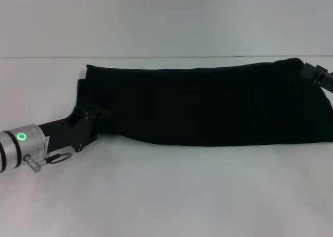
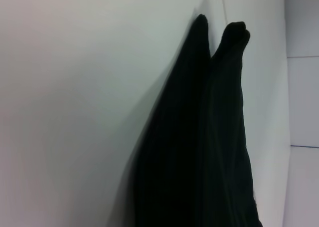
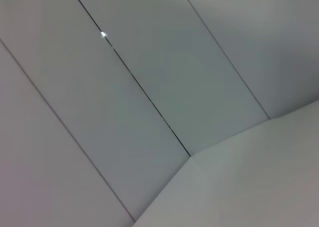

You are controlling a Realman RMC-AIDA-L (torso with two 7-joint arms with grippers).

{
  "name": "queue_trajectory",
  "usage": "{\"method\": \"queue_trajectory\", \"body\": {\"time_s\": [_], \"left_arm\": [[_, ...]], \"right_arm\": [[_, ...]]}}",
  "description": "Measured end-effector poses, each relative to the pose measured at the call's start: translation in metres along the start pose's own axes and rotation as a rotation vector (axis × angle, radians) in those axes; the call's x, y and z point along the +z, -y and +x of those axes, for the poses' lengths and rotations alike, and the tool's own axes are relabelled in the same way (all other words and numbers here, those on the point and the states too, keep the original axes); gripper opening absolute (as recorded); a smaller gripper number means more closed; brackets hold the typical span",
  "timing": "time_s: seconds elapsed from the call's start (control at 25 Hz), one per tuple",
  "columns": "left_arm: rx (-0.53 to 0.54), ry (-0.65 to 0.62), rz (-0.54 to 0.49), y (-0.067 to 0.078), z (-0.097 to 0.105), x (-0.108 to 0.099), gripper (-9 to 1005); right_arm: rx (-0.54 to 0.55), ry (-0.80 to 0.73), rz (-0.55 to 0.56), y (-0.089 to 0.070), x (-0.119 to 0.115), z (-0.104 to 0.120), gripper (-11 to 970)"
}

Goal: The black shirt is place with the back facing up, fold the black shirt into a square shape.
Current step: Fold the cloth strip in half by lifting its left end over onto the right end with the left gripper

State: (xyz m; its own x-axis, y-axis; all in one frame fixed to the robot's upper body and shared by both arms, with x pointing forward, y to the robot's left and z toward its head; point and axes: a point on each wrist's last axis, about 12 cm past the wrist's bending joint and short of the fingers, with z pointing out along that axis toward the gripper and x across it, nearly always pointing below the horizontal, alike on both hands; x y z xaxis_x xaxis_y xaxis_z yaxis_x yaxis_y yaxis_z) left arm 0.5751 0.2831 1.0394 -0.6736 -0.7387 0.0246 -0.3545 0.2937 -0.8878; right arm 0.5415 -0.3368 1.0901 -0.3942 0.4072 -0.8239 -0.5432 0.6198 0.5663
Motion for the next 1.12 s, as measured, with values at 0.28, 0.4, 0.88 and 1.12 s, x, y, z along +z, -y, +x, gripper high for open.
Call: {"method": "queue_trajectory", "body": {"time_s": [0.28, 0.4, 0.88, 1.12], "left_arm": [[0.034, -0.006, -0.007, 0.0, -0.001, -0.001, 298], [0.074, -0.009, -0.006, 0.001, -0.001, 0.0, 119], [0.237, 0.086, -0.04, -0.003, -0.023, -0.021, 12], [0.235, 0.147, -0.045, -0.009, -0.033, -0.037, 12]], "right_arm": [[0.004, 0.009, 0.002, 0.0, -0.002, 0.0, 820], [0.005, 0.01, 0.002, 0.0, -0.002, 0.0, 817], [0.018, 0.087, 0.064, 0.009, -0.022, -0.007, 805], [0.001, 0.132, 0.197, 0.024, -0.048, -0.008, 799]]}}
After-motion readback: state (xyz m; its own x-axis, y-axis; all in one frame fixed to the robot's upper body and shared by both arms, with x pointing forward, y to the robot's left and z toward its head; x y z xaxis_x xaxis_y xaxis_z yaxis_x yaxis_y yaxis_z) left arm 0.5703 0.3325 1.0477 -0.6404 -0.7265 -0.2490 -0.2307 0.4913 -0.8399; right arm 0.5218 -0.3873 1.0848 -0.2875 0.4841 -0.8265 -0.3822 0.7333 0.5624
